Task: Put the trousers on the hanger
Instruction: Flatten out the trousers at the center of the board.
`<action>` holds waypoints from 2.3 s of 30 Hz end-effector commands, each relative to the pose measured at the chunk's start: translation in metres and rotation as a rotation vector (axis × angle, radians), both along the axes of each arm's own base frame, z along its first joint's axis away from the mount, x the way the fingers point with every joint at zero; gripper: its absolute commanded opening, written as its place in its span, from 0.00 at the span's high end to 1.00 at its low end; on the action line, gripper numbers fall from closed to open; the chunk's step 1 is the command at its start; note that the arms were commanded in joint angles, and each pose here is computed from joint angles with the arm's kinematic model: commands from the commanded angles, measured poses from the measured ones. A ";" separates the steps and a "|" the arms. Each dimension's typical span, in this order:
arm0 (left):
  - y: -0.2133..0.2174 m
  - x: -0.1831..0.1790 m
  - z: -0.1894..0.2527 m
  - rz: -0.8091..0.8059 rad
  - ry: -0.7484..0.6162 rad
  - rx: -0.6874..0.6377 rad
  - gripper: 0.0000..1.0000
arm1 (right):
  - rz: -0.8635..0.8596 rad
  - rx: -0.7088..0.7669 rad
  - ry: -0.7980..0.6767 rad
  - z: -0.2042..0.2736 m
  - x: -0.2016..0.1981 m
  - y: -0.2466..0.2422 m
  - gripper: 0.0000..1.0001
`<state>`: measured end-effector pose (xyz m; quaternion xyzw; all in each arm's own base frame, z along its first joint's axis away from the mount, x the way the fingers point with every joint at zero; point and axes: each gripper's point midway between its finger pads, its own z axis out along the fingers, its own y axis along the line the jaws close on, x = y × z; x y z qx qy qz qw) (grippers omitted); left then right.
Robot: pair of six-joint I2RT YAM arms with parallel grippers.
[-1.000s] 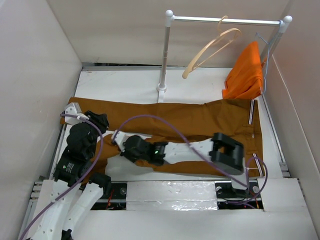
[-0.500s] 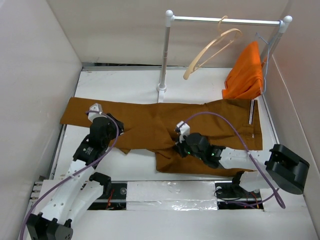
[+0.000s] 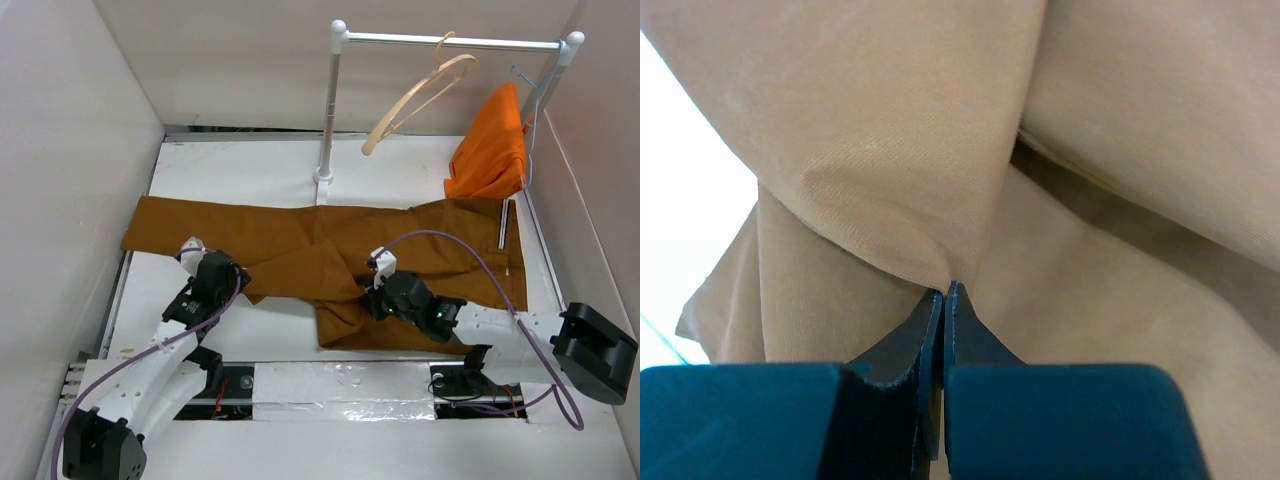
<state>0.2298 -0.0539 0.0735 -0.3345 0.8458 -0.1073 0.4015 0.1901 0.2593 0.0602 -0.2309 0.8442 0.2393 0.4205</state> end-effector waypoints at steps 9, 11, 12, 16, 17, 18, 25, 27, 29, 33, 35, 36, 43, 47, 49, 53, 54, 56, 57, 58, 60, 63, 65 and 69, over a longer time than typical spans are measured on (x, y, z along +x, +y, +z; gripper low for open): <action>0.012 -0.014 -0.012 0.196 -0.029 -0.127 0.50 | -0.010 0.033 -0.025 0.008 0.005 -0.004 1.00; 0.010 -0.019 -0.018 0.202 -0.010 -0.154 0.50 | -0.009 0.035 -0.028 0.010 0.006 -0.003 1.00; 0.009 -0.020 -0.017 0.201 -0.015 -0.165 0.50 | -0.009 0.037 -0.029 0.010 0.006 -0.003 1.00; 0.005 -0.027 -0.025 0.193 0.029 -0.189 0.50 | -0.017 0.035 -0.034 0.012 0.007 -0.004 1.00; 0.004 -0.029 -0.027 0.194 0.041 -0.192 0.49 | -0.029 0.034 -0.035 0.012 0.009 -0.007 1.00; 0.004 -0.030 -0.029 0.195 0.050 -0.192 0.49 | -0.031 0.037 -0.037 0.013 0.009 -0.008 1.00; 0.019 -0.021 -0.032 0.298 0.016 -0.161 0.57 | -0.044 0.077 -0.059 0.023 0.011 -0.016 1.00; 0.023 -0.020 -0.035 0.325 0.023 -0.141 0.60 | -0.042 0.077 -0.058 0.023 0.011 -0.018 1.00; 0.026 -0.018 -0.036 0.342 0.013 -0.131 0.64 | -0.040 0.079 -0.052 0.021 0.011 -0.019 1.00; 0.030 -0.014 -0.032 0.357 -0.031 -0.135 0.75 | -0.030 0.089 -0.055 0.023 0.009 -0.018 1.00; 0.031 -0.014 -0.030 0.362 -0.045 -0.139 0.83 | -0.028 0.092 -0.053 0.023 0.010 -0.017 1.00; 0.031 -0.013 -0.026 0.362 -0.065 -0.147 0.85 | -0.028 0.095 -0.053 0.023 0.010 -0.016 1.00; 0.029 -0.001 0.011 0.314 -0.163 -0.144 1.00 | -0.010 0.104 -0.045 0.026 0.009 -0.010 0.99; 0.040 0.009 0.105 0.276 -0.337 -0.068 1.00 | 0.035 0.121 -0.046 0.036 0.005 -0.002 0.52; 0.051 0.007 0.191 0.255 -0.489 -0.012 1.00 | 0.045 0.129 -0.055 0.044 0.005 0.000 0.37; 0.089 -0.022 0.306 0.331 -0.647 0.125 1.00 | -0.010 0.141 -0.078 0.061 0.012 -0.009 0.20; 0.094 -0.028 0.322 0.344 -0.668 0.143 1.00 | -0.031 0.145 -0.077 0.062 0.013 -0.012 0.20; 0.107 -0.045 0.350 0.379 -0.726 0.157 1.00 | -0.164 0.164 -0.075 0.066 0.026 -0.033 0.33; 0.109 -0.050 0.354 0.374 -0.737 0.178 1.00 | -0.219 0.169 -0.060 0.062 0.029 -0.043 0.43; 0.111 -0.057 0.354 0.370 -0.756 0.175 1.00 | -0.284 0.197 -0.032 0.061 0.033 -0.052 0.62; 0.107 -0.063 0.349 0.323 -0.796 0.169 1.00 | -0.466 0.218 -0.031 0.061 0.048 -0.095 1.00; 0.104 -0.067 0.339 0.289 -0.807 0.170 1.00 | -0.633 0.231 -0.053 0.065 0.062 -0.137 1.00; 0.107 -0.074 0.333 0.285 -0.812 0.181 1.00 | -0.749 0.223 -0.065 0.066 0.068 -0.169 0.92; 0.110 -0.095 0.351 0.256 -0.905 0.177 1.00 | -0.978 0.232 -0.109 0.075 0.082 -0.238 0.63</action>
